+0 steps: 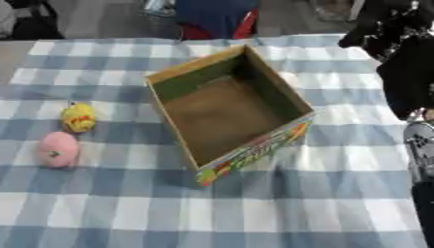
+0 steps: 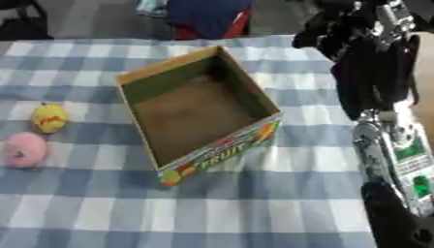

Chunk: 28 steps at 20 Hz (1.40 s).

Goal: Pick up objects on the table and place them in the box.

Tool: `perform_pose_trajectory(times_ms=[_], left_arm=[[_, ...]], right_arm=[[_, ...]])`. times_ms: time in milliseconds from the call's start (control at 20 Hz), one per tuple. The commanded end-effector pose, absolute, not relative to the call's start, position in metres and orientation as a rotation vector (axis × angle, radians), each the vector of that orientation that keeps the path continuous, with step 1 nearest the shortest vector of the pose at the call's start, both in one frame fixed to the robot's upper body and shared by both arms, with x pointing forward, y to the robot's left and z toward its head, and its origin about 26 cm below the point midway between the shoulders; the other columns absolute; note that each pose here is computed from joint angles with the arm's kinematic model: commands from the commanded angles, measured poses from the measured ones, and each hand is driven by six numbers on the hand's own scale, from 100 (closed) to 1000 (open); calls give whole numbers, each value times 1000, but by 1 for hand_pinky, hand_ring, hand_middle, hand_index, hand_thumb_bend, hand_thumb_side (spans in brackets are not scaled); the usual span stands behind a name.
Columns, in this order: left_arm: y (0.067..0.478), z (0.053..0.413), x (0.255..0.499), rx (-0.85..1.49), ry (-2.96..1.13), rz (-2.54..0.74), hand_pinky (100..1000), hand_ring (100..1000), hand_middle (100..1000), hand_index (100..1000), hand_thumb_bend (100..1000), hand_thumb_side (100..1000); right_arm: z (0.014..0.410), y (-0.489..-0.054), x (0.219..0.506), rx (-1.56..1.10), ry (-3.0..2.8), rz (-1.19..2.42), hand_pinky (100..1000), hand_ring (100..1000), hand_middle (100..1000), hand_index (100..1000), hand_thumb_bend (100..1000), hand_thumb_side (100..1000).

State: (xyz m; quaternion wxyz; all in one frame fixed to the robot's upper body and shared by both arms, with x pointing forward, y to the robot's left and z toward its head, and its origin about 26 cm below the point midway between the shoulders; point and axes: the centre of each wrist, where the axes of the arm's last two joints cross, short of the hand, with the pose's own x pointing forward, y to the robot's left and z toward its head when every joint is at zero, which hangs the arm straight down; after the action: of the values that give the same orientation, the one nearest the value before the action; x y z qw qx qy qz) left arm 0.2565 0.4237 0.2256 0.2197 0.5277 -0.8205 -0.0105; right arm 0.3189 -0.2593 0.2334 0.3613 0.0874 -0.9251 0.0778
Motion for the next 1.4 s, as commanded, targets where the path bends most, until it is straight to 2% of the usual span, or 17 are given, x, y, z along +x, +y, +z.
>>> perform_pose_trajectory(times_ms=[50,350,600,850,1100,1400], left_arm=[[436,242,257,1567,-2223,-179,369,660,607,829,542,715],[454,258,266,1674,-2115,-404,386,673,616,845,565,743],[468,271,276,1726,-2000,-678,435,711,643,870,543,782],[479,287,286,1725,-1895,-914,461,733,661,884,547,791],[487,298,296,1710,-1758,-1139,485,754,693,906,605,800],[495,301,311,1611,-1678,-1283,494,772,712,917,604,797]], right_arm=[[243,-261,315,214,-2424,204,602,556,524,719,100,1000],[244,-262,315,205,-2427,200,602,556,524,720,100,1000],[244,-263,315,199,-2430,199,602,557,524,720,100,1000],[245,-263,316,198,-2432,204,602,557,525,720,100,1000],[245,-262,316,203,-2432,209,603,557,525,720,100,1000],[245,-260,317,215,-2432,210,603,558,525,720,100,1000]])
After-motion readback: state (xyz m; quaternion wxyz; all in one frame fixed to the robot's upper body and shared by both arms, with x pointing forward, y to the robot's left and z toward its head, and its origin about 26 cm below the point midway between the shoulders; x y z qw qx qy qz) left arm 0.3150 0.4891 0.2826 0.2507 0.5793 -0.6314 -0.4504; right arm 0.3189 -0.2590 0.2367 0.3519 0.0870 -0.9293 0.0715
